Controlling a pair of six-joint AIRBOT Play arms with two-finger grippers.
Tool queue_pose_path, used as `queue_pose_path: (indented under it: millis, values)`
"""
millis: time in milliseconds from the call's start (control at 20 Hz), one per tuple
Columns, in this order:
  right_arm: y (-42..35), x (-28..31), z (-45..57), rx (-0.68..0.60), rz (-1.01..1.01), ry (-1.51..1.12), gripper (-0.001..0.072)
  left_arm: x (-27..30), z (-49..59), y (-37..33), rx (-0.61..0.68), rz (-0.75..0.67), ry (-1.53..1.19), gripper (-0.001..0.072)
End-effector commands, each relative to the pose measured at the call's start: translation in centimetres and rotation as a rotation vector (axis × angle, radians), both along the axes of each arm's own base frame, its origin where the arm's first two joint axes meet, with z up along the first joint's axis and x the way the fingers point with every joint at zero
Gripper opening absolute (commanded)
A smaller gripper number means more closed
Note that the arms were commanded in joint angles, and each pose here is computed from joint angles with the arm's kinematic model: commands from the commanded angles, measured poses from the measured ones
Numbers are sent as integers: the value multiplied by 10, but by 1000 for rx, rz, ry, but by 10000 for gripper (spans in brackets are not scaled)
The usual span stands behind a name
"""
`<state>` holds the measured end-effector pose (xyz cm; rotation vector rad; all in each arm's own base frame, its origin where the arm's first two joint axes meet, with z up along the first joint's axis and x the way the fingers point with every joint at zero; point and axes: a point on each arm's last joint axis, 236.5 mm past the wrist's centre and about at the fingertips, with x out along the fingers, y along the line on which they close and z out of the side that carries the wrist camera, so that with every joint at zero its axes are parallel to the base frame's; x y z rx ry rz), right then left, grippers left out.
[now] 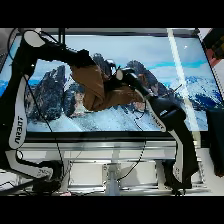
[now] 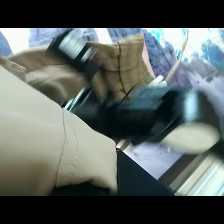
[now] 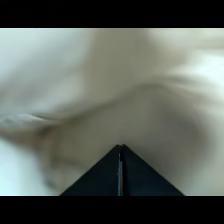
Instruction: Fold the clothes and pants, and hang the long-sleeved shirts on hangers.
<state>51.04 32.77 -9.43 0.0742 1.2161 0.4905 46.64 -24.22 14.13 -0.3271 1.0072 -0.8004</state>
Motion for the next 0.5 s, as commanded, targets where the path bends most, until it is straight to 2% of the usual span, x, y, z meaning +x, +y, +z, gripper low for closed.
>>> queue_pose_path:
  millis: [0,150,450]
  values:
    - [-77,18,35,-66,-42,2,27,3,-29,-27,8,-29,29,11]
    - [-132,27,82,-85,-53,-41,27,15,-50,-58,-5,-16,7,11]
    - [-215,47,150,-67,-203,-155,27,26,-41,-147,-83,31,-179,11]
